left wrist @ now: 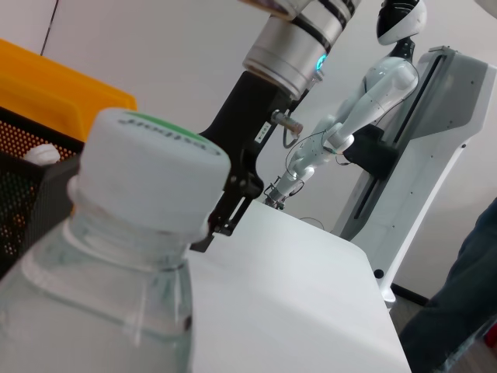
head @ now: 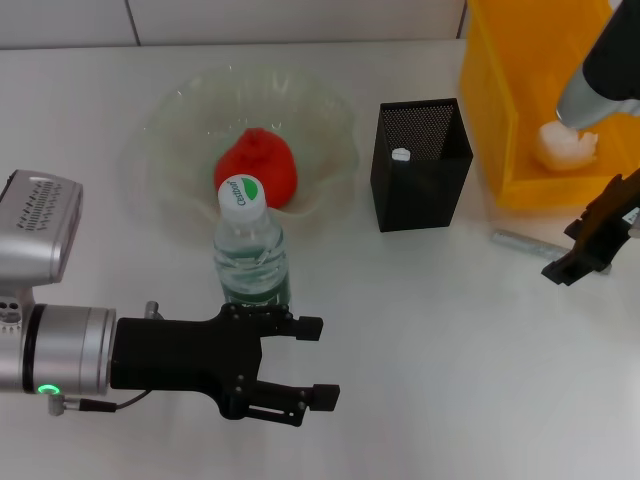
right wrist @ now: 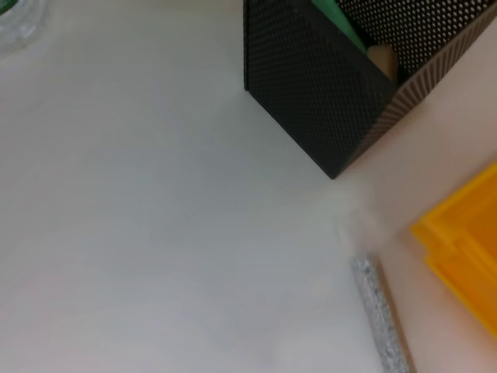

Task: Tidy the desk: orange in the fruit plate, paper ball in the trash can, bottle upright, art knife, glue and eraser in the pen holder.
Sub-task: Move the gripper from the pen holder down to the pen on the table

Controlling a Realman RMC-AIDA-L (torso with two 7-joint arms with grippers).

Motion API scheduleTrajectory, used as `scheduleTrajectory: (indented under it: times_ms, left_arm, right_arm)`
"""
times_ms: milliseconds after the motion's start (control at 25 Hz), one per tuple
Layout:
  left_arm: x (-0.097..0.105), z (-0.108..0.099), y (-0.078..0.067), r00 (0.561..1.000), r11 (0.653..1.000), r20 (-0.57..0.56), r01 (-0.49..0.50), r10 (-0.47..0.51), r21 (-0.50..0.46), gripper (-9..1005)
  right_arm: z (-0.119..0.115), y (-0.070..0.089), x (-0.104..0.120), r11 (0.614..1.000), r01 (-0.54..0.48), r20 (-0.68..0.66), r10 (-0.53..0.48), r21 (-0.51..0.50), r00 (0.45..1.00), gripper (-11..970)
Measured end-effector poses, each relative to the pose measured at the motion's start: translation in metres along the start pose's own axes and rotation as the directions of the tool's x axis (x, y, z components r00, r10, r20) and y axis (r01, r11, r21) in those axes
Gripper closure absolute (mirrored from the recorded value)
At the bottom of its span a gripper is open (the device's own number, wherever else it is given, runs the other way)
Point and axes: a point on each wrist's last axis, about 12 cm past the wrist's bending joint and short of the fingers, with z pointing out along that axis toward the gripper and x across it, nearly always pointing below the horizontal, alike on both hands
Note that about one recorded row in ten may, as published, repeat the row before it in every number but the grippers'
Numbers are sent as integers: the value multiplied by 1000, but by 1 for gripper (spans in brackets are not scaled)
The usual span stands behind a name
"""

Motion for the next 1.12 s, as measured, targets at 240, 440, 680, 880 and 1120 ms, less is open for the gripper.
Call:
scheduleTrajectory:
  times_ms: [240,440,680,880,1120]
  left_arm:
    - [-3,1,2,1000,1000,-4,-9,9,2,126]
    - [-4,1,2,1000,1000,-2,-9,9,1,126]
    - [-4,2,2,1000,1000,1,-6,6,1,126]
    - [-4,3,3,1000,1000,2,-5,5,2,126]
    - [-5,3,3,1000,1000,2,-4,4,3,126]
  right_arm:
    - [12,-5,-6,1000,15,10,-15,3,1000,335]
    - [19,-8,-10,1000,19,16,-20,8,1000,336]
    - [28,-11,-10,1000,19,10,-19,10,1000,344]
    - [30,-12,-10,1000,23,9,-23,13,1000,350]
    - [31,-13,-11,1000,26,3,-26,11,1000,398]
